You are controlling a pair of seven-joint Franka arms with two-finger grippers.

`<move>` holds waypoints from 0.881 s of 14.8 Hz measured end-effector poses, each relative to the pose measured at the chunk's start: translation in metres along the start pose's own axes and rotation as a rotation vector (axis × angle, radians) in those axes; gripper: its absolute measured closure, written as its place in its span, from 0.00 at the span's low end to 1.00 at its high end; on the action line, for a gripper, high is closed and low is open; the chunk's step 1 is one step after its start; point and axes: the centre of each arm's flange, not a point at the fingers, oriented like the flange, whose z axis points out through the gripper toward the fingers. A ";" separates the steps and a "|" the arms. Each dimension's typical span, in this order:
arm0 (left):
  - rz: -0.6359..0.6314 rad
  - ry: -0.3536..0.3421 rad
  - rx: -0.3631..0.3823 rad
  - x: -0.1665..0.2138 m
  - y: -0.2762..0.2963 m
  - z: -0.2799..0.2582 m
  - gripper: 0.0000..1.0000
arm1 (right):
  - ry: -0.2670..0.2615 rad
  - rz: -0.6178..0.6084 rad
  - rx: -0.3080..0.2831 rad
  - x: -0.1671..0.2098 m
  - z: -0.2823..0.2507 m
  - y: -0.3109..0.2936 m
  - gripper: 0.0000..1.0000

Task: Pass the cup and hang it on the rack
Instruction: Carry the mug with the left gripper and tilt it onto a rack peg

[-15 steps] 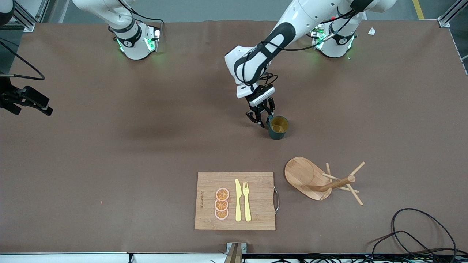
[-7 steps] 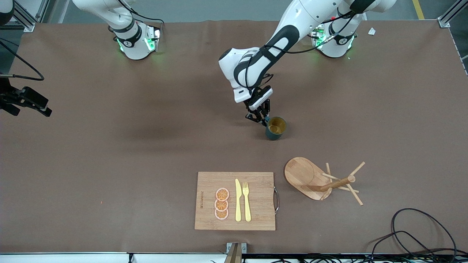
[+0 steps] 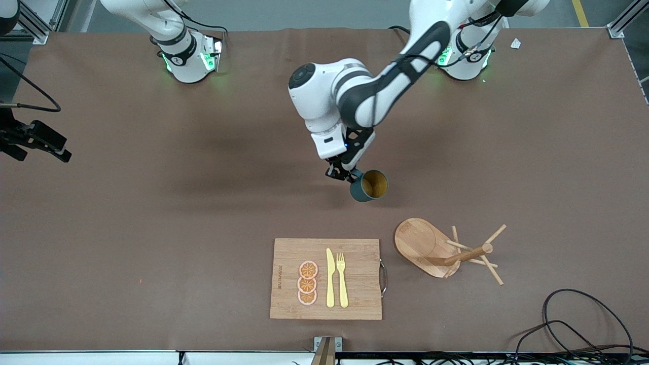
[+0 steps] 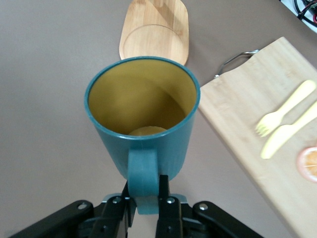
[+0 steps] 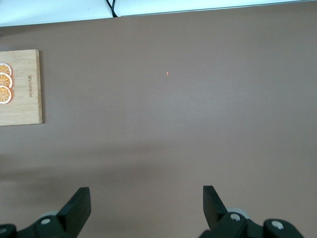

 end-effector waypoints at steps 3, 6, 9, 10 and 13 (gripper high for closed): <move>-0.040 -0.191 0.025 0.072 0.022 -0.029 0.79 | 0.001 0.000 0.000 0.000 0.000 0.000 0.00; -0.071 -0.412 0.039 0.142 0.033 -0.037 0.79 | 0.001 0.000 0.000 0.000 0.000 0.000 0.00; -0.093 -0.642 0.005 0.215 0.036 -0.036 0.79 | 0.006 -0.004 -0.017 0.001 -0.002 0.001 0.00; -0.098 -0.714 -0.016 0.237 0.036 -0.034 0.79 | 0.008 -0.005 -0.020 0.001 -0.003 0.001 0.00; -0.105 -0.918 -0.104 0.297 0.030 -0.021 0.79 | 0.011 -0.006 -0.025 0.001 -0.004 0.001 0.00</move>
